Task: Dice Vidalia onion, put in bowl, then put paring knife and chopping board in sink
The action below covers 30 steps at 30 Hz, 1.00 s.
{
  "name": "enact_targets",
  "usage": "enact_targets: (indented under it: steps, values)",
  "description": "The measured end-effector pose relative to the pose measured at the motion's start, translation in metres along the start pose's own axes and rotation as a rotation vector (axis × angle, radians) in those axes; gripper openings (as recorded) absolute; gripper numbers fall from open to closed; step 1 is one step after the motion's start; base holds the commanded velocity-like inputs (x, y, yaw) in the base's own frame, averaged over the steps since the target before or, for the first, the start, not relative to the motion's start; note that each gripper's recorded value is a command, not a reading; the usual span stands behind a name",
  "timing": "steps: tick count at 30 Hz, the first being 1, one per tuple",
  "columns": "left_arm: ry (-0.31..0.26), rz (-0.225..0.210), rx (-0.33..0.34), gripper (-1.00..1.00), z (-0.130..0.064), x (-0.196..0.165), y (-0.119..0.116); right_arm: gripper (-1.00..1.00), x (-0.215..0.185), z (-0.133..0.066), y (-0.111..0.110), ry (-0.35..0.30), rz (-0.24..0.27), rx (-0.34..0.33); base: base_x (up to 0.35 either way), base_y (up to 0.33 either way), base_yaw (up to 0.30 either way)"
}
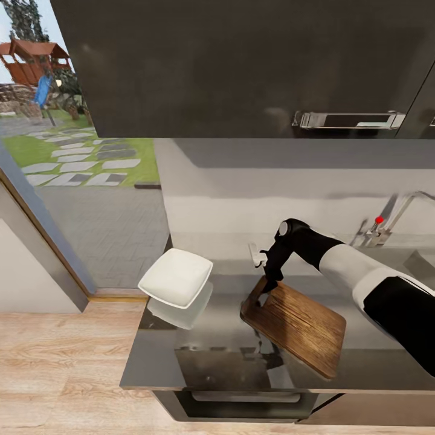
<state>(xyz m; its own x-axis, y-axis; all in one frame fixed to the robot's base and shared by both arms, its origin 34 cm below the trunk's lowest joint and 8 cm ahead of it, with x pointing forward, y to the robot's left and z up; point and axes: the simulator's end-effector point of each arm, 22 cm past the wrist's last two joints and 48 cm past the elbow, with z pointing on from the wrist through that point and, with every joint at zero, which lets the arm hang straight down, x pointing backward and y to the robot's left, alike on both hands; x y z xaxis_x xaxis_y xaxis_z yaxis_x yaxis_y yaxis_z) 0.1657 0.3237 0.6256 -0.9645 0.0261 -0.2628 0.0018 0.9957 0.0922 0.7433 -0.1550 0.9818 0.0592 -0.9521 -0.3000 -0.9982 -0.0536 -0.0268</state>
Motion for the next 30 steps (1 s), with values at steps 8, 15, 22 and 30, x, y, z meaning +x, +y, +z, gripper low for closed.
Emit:
enact_targets:
  steps: [8, 15, 22, 30]
  values:
    - [0.000, 0.000, 0.000, 1.00, 0.000, 0.000, 0.000, 1.00, 0.002, 0.001, -0.002, 0.002, 0.002, 0.012, 0.000, 0.000, 0.000]
    - [0.003, 0.000, 0.000, 1.00, 0.000, 0.001, 0.000, 1.00, 0.002, 0.004, -0.002, 0.006, 0.000, 0.011, 0.000, 0.000, 0.000]
    - [0.010, 0.001, 0.000, 1.00, 0.000, 0.004, 0.000, 1.00, 0.004, 0.009, -0.002, 0.008, 0.001, 0.005, 0.000, 0.000, 0.000]
    - [0.020, 0.001, 0.000, 1.00, -0.001, 0.008, 0.000, 1.00, 0.006, 0.016, -0.002, 0.007, 0.005, -0.005, 0.000, 0.000, 0.000]
